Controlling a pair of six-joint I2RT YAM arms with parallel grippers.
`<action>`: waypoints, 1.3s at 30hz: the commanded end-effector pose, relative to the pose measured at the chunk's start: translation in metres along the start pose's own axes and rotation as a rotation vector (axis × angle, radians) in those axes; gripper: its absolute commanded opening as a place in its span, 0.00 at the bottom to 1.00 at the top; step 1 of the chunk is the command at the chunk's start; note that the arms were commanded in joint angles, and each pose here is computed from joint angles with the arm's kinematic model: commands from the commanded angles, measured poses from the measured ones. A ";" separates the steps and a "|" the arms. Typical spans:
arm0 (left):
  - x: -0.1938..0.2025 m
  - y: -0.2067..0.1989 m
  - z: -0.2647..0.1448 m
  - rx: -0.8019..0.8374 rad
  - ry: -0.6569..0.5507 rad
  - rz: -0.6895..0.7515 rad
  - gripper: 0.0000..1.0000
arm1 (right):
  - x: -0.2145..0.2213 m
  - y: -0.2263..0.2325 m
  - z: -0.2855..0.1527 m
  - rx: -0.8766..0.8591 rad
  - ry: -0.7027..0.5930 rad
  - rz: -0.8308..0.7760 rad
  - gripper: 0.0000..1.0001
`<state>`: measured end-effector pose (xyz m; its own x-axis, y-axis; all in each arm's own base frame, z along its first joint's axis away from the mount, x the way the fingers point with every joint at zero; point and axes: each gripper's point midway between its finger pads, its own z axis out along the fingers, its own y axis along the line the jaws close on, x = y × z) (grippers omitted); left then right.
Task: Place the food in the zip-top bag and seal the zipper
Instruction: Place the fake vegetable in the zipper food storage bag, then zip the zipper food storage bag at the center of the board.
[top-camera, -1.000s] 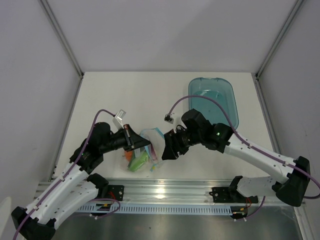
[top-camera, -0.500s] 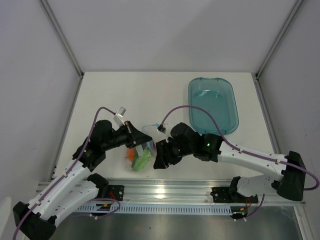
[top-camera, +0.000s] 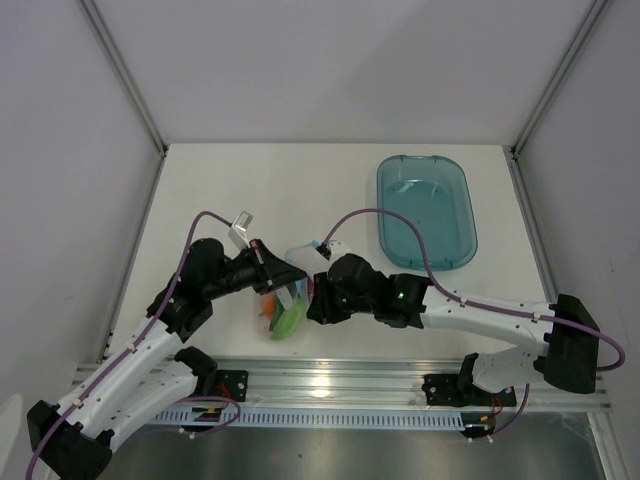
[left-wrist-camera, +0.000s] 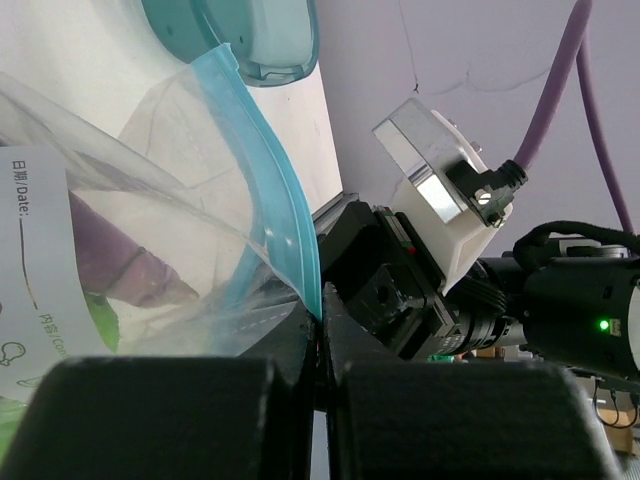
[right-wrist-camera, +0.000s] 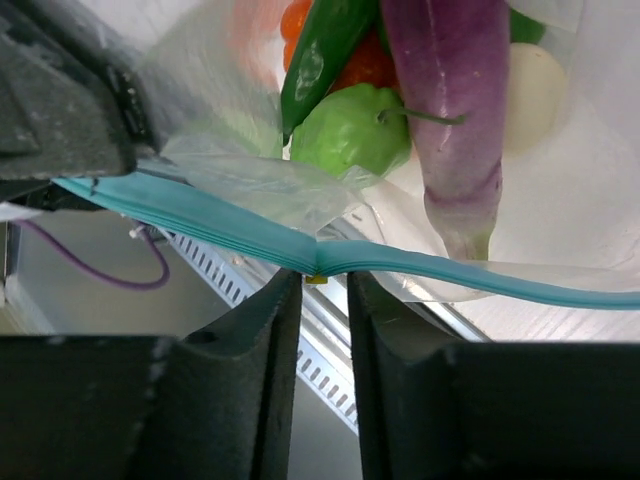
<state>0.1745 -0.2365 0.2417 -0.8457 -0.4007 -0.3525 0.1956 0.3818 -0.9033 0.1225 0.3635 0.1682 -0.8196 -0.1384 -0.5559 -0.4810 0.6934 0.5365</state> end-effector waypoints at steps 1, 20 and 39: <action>-0.003 -0.014 0.000 0.064 -0.004 0.009 0.01 | -0.017 -0.012 0.004 0.091 -0.114 0.011 0.26; -0.003 -0.010 0.005 0.067 0.000 -0.007 0.01 | -0.004 -0.013 0.001 0.177 -0.217 -0.061 0.28; 0.001 -0.006 0.003 0.058 0.003 -0.018 0.01 | -0.023 0.001 0.007 0.112 -0.327 -0.096 0.06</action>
<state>0.1771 -0.2400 0.2366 -0.8518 -0.4080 -0.3286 0.1803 0.3606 -0.9151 0.1339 0.3655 0.1577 -0.6685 -0.0525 -0.7418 -0.4951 0.7758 0.3912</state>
